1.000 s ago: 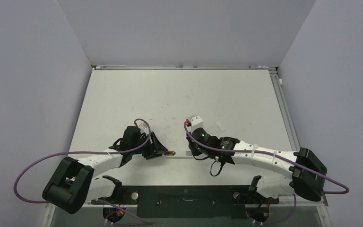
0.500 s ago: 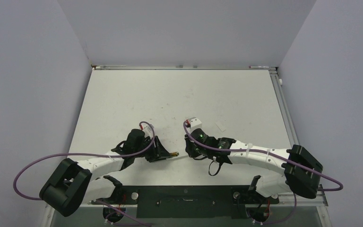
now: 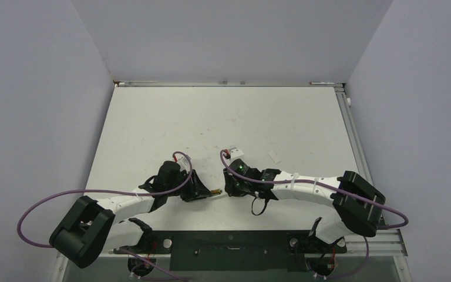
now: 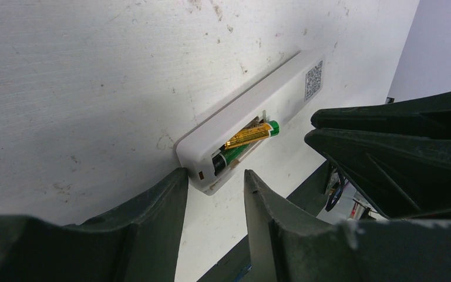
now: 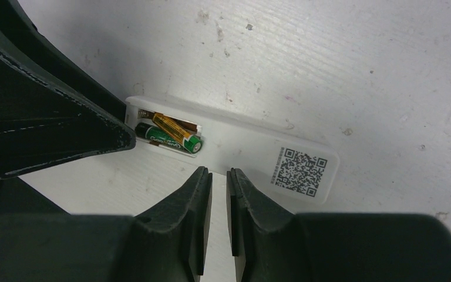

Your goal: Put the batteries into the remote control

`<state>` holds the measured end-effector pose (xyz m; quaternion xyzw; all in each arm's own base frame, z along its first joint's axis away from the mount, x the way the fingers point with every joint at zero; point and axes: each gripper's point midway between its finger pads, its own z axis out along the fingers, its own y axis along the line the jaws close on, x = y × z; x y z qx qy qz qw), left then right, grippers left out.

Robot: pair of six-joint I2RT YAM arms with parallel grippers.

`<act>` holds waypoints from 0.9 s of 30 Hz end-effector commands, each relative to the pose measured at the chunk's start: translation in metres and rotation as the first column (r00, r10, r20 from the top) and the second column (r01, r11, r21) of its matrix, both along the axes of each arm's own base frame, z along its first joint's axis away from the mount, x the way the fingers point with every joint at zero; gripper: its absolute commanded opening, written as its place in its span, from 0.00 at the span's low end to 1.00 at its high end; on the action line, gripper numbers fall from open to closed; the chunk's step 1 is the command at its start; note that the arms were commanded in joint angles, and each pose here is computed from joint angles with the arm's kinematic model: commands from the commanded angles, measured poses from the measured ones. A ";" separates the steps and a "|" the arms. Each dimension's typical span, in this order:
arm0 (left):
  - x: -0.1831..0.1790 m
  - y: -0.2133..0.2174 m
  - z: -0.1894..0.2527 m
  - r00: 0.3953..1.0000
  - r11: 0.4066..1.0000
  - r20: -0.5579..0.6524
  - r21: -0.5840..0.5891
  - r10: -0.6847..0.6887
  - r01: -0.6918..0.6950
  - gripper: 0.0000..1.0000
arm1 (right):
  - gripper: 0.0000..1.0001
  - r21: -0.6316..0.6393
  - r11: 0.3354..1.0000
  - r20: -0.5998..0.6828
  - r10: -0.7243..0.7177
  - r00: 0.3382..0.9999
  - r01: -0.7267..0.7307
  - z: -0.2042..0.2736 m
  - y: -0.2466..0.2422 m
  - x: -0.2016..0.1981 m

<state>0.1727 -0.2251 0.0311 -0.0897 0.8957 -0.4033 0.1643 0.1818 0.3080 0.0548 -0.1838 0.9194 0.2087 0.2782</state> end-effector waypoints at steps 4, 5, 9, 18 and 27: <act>0.009 -0.006 0.009 0.999 1.000 0.055 -0.027 -0.001 0.002 0.36 | 0.18 0.111 0.994 0.014 -0.011 1.000 0.010 0.022 0.033 0.014; 0.009 -0.006 0.009 0.998 1.000 0.055 -0.027 -0.001 0.002 0.36 | 0.18 0.111 0.994 0.013 -0.013 1.000 0.012 0.022 0.034 0.015; 0.008 -0.006 0.008 0.999 1.000 0.053 -0.026 -0.003 0.005 0.36 | 0.18 0.109 0.994 0.003 -0.019 1.000 0.019 0.018 0.037 0.016; 0.008 -0.006 0.010 0.998 1.000 0.059 -0.027 -0.005 0.007 0.35 | 0.18 0.098 0.995 -0.014 -0.029 0.999 0.030 0.012 0.037 0.016; 0.008 -0.005 0.010 0.998 1.000 0.059 -0.024 -0.004 0.006 0.35 | 0.17 0.104 0.995 -0.044 -0.006 0.999 0.010 0.008 0.042 0.010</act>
